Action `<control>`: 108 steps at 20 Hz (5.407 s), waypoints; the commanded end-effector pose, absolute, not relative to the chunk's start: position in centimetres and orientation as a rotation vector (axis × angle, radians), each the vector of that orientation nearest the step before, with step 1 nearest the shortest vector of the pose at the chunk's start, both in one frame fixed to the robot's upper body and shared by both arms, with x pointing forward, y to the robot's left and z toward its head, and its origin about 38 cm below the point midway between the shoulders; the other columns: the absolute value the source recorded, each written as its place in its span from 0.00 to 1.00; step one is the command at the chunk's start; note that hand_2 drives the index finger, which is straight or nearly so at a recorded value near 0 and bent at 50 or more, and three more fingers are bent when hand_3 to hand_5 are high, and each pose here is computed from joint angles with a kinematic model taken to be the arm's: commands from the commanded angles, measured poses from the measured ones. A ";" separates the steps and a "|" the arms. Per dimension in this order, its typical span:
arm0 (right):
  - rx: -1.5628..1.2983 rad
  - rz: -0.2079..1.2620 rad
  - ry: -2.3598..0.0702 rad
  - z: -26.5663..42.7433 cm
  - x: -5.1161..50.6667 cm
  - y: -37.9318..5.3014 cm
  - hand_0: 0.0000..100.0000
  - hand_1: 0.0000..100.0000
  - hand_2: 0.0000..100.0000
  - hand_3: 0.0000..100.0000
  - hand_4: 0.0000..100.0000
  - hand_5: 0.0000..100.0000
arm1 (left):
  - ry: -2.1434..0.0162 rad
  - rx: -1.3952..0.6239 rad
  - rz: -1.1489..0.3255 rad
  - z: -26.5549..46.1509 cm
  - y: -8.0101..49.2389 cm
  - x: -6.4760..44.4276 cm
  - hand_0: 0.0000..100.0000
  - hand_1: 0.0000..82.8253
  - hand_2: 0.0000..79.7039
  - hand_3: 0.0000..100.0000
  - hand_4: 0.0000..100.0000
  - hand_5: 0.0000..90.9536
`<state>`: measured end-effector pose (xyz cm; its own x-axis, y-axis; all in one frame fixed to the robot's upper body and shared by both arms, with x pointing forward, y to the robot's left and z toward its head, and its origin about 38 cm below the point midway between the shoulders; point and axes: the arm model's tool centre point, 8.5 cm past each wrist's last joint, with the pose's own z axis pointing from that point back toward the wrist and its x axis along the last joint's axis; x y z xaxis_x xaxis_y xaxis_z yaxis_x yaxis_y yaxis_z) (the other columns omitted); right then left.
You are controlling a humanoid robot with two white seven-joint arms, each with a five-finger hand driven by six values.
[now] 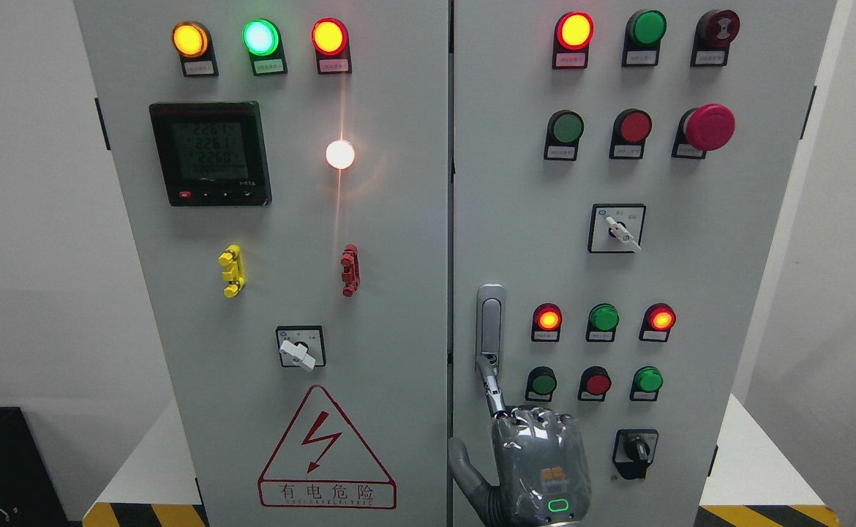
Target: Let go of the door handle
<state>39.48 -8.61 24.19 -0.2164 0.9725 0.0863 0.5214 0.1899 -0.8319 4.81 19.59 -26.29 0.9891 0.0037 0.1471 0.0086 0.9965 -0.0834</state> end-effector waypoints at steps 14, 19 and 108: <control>-1.412 0.905 -1.822 24.3 40.0 -8.8 0.41 0.37 0.00 1.00 1.00 1.00 | -0.148 -0.085 -0.003 -26.3 19.6 4.8 0.12 0.67 0.00 0.00 0.00 0.00; -1.411 0.906 -1.821 24.3 40.0 -8.8 0.42 0.37 0.00 1.00 1.00 1.00 | -0.148 -0.085 -0.003 -26.3 19.6 4.8 0.12 0.67 0.00 0.00 0.00 0.00; -1.398 0.934 -1.743 22.6 40.5 -9.1 0.50 0.35 0.01 1.00 1.00 1.00 | -0.150 -0.085 -0.003 -26.3 19.6 4.9 0.12 0.67 0.00 0.00 0.00 0.00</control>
<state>40.31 -9.15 23.13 -0.1698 0.9817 0.0858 0.4867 0.1593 -0.8589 4.82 19.59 -26.29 0.9891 0.0037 0.1472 0.0087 0.9965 -0.0834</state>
